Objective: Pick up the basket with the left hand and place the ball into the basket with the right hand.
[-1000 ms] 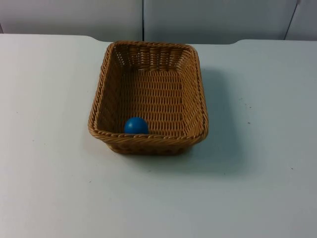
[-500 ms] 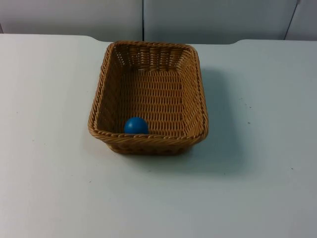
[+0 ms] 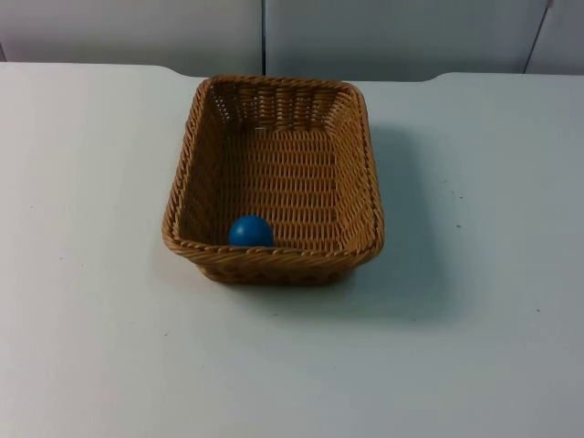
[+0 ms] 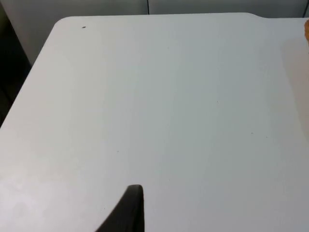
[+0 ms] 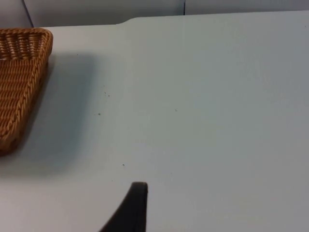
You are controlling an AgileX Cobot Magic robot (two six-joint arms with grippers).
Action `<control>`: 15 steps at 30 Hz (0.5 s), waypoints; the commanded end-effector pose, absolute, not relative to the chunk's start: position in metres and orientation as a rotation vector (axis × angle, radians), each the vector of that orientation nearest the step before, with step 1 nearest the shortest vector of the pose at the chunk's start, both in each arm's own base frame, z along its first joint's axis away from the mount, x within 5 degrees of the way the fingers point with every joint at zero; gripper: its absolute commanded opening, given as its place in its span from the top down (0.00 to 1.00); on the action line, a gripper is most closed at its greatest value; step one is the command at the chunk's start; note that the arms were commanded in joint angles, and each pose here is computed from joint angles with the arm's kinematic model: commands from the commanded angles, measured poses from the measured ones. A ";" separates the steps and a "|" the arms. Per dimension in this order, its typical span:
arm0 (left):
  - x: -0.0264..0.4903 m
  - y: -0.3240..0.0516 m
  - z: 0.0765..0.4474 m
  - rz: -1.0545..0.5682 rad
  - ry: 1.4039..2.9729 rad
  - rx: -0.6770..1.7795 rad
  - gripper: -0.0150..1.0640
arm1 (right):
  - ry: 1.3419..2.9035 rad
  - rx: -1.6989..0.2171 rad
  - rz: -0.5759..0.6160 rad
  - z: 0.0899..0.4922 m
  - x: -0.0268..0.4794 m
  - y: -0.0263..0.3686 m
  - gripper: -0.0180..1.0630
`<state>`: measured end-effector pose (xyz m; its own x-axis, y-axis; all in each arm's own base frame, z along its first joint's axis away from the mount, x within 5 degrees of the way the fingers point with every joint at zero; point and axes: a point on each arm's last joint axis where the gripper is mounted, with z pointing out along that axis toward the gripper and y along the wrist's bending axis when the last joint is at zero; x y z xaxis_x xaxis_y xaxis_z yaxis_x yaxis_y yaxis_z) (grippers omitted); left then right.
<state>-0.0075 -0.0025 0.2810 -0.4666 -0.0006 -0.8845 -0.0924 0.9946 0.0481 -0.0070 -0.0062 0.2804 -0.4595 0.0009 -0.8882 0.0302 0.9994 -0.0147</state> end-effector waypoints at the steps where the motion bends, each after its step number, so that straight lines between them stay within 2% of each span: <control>1: -0.007 -0.003 0.280 0.099 2.048 -0.072 0.01 | 2.051 0.028 -0.035 0.278 -0.007 -0.006 0.11; 15: -0.007 -0.003 0.280 0.076 2.048 -0.034 0.01 | 2.051 0.028 -0.035 0.278 -0.007 -0.006 0.11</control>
